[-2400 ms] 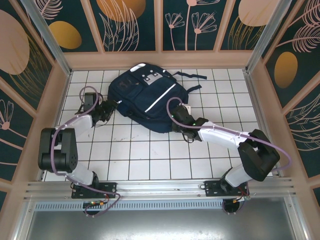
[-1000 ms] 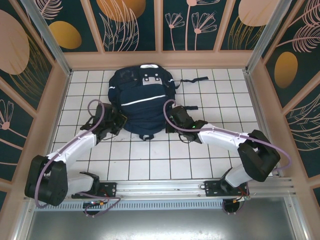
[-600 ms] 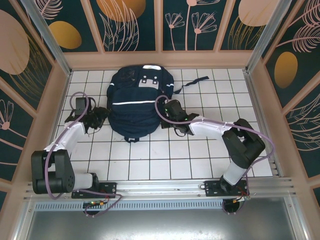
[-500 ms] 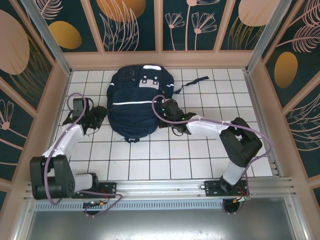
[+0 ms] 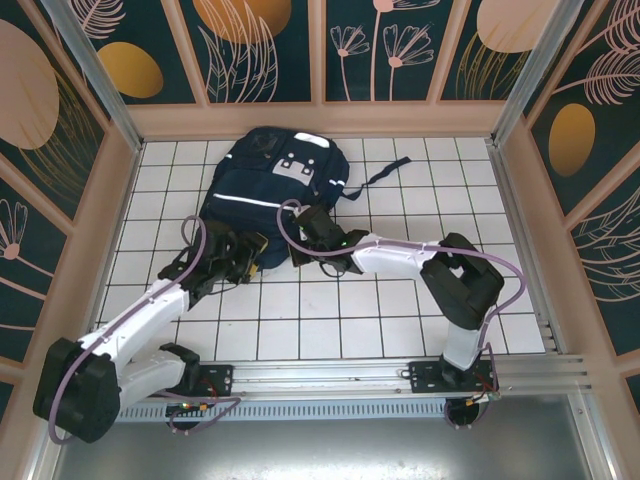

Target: Pack the student bag

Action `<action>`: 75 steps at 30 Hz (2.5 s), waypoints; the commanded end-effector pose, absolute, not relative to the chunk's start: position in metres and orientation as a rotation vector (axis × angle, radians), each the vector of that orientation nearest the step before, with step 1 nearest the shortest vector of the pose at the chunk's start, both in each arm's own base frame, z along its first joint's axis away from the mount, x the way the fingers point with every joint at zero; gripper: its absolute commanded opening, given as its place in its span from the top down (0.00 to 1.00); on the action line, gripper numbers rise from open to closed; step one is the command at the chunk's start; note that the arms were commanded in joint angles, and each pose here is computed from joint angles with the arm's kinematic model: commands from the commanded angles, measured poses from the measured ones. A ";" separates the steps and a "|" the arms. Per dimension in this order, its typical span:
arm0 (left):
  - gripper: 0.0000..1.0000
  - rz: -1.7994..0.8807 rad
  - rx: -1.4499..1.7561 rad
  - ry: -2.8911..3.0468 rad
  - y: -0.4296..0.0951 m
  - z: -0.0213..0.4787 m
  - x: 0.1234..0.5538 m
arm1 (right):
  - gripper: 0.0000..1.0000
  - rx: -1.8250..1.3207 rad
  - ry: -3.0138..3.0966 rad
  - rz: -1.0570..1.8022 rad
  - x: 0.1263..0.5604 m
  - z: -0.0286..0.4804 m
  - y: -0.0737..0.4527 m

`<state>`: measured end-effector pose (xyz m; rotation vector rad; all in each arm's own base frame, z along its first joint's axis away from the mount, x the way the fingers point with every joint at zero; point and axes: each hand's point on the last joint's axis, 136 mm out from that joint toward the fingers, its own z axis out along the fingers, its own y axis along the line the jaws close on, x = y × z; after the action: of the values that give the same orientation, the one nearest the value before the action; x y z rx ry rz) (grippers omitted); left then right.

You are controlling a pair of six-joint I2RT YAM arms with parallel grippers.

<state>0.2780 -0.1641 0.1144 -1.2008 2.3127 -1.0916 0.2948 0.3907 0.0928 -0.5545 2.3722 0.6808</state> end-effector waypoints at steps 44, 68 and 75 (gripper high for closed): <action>1.00 -1.133 -0.865 2.240 -0.203 0.176 0.318 | 0.92 -0.069 2.279 0.279 0.455 0.114 0.223; 0.01 -0.215 -0.500 2.101 -0.127 0.268 0.374 | 0.01 0.300 1.767 0.112 0.386 0.246 0.062; 0.01 0.357 -0.539 1.817 -0.013 0.247 0.362 | 0.01 0.283 1.732 -0.055 0.368 0.223 0.011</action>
<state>0.3726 -0.0574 0.2524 -0.6005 1.9325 0.0011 0.3669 0.0344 0.2150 0.2720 1.7911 0.0293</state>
